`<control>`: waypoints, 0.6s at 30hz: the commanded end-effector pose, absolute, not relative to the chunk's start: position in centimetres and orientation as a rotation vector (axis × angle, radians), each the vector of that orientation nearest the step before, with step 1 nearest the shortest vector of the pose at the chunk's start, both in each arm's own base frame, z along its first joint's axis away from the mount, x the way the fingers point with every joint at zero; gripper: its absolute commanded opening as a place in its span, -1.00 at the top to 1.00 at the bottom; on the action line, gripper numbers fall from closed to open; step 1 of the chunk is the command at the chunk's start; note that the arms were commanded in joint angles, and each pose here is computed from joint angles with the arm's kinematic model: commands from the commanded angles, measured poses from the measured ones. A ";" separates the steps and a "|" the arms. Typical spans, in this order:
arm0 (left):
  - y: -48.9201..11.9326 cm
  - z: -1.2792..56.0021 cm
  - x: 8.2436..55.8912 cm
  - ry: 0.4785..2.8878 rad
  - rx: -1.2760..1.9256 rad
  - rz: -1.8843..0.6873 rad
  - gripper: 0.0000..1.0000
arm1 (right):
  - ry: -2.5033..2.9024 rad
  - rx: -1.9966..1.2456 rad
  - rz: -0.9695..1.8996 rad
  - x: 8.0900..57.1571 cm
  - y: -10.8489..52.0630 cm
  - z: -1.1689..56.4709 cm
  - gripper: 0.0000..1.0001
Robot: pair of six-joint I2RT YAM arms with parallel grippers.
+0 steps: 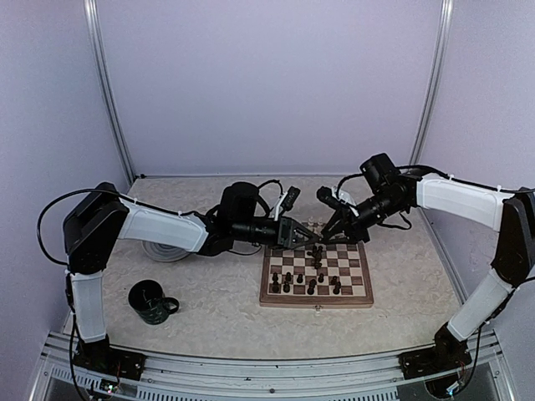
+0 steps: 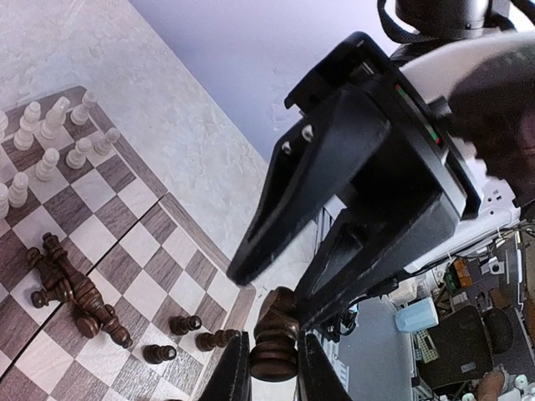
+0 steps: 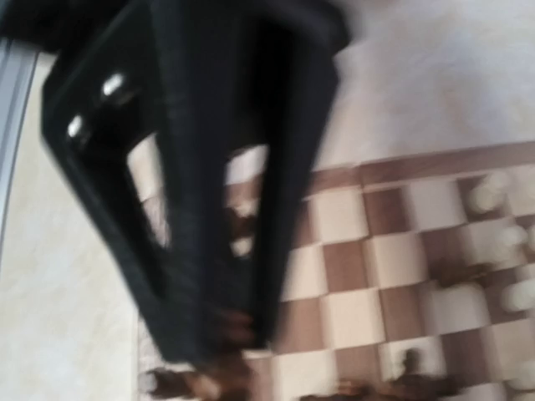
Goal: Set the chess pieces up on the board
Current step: Pass from the right arm to the left, then pass from the left arm to the right
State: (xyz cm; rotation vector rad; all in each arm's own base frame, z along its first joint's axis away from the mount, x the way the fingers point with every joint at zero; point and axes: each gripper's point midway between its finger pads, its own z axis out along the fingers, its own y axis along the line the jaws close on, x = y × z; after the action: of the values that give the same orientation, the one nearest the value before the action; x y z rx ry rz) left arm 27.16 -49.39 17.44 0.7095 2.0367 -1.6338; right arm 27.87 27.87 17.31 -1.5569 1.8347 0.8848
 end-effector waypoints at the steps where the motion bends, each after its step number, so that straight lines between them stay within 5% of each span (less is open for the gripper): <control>1: -48.5 23.3 27.7 1.782 0.647 -1.723 0.77 | 1.699 -1.361 0.910 30.5 26.5 23.2 0.26; 9: -47.5 29.8 28.6 1.470 0.486 -1.873 0.79 | 1.614 -1.211 1.184 30.3 27.0 26.9 0.08; 18: -49.1 29.5 28.9 1.465 0.463 -1.937 0.80 | 1.571 -1.204 1.309 29.9 27.6 27.9 0.07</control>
State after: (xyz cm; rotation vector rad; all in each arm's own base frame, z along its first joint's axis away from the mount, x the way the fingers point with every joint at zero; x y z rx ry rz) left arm 28.96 -48.57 28.65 0.4762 1.5208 -1.8919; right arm 30.67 27.05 26.75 -1.1969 1.6268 1.2020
